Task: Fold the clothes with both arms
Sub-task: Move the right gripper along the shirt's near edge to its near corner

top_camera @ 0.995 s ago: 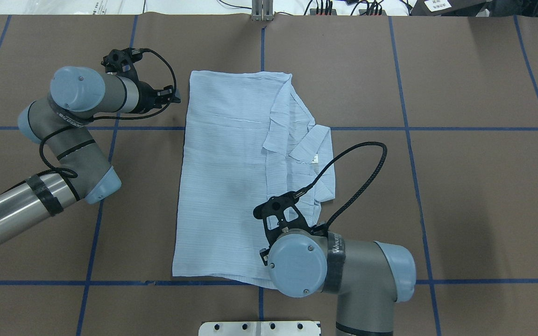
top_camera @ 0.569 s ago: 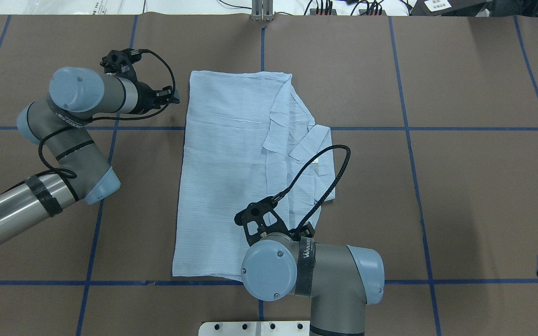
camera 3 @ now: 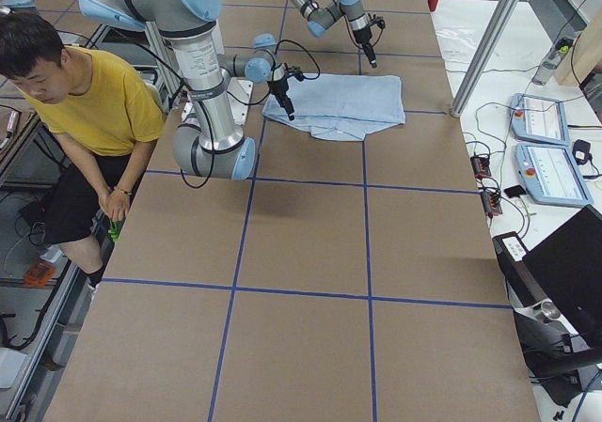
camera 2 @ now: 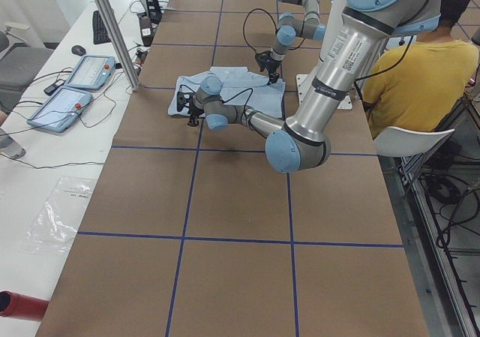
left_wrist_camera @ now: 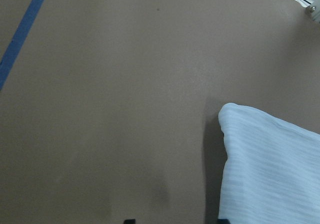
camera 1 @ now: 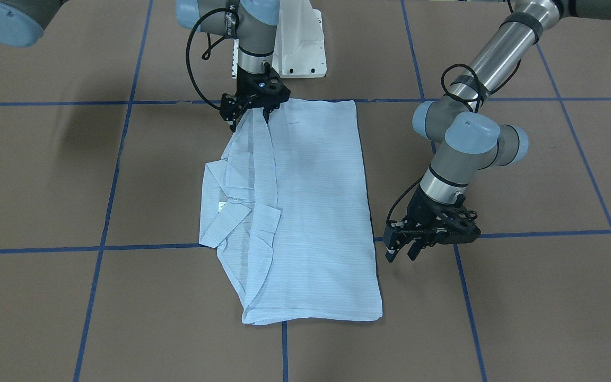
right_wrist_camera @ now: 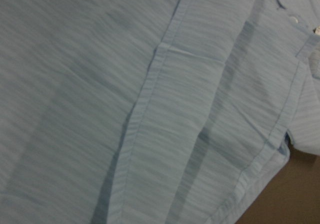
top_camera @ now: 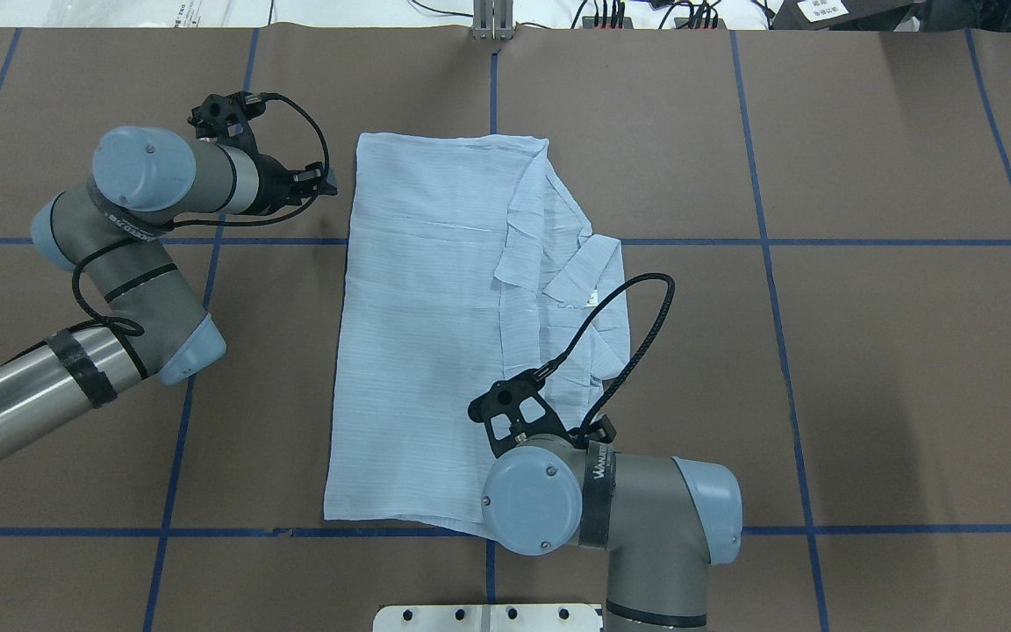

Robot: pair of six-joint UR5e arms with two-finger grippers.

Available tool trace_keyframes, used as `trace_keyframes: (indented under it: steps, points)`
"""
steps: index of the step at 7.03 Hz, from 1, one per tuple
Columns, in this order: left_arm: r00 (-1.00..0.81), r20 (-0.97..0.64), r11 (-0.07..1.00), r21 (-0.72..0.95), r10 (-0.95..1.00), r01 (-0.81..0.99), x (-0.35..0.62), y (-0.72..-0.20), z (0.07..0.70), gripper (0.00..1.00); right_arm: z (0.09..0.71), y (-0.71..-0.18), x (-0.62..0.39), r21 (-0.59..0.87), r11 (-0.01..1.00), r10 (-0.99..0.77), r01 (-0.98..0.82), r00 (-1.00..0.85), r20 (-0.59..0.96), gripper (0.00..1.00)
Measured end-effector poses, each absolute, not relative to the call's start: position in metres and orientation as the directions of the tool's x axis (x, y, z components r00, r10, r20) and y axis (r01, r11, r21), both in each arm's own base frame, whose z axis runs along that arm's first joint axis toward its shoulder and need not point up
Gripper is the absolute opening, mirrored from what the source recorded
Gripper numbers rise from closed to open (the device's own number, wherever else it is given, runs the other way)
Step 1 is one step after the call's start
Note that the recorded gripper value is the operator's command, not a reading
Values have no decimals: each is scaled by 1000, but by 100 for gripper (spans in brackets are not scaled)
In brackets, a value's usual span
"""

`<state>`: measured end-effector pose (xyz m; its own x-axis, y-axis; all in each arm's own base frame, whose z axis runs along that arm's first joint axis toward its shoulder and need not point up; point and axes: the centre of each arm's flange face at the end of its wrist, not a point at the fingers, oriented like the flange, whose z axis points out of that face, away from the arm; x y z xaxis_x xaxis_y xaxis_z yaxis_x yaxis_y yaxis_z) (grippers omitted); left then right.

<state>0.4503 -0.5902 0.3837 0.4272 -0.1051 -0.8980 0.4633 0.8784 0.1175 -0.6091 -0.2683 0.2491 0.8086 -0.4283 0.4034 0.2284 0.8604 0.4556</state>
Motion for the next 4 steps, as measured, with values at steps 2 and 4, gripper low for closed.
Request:
trace_keyframes:
  steps: [2, 4]
  points:
    - [426, -899, 878, 118, -103, 463, 450, -590, 383, 63, 294, -278, -557, 459, 846, -456, 272, 815, 358, 100]
    - [414, -905, 878, 123, -92, 463, 448, -589, 373, 63, 337, -277, -501, 435, 853, -448, 289, 832, 327, 100]
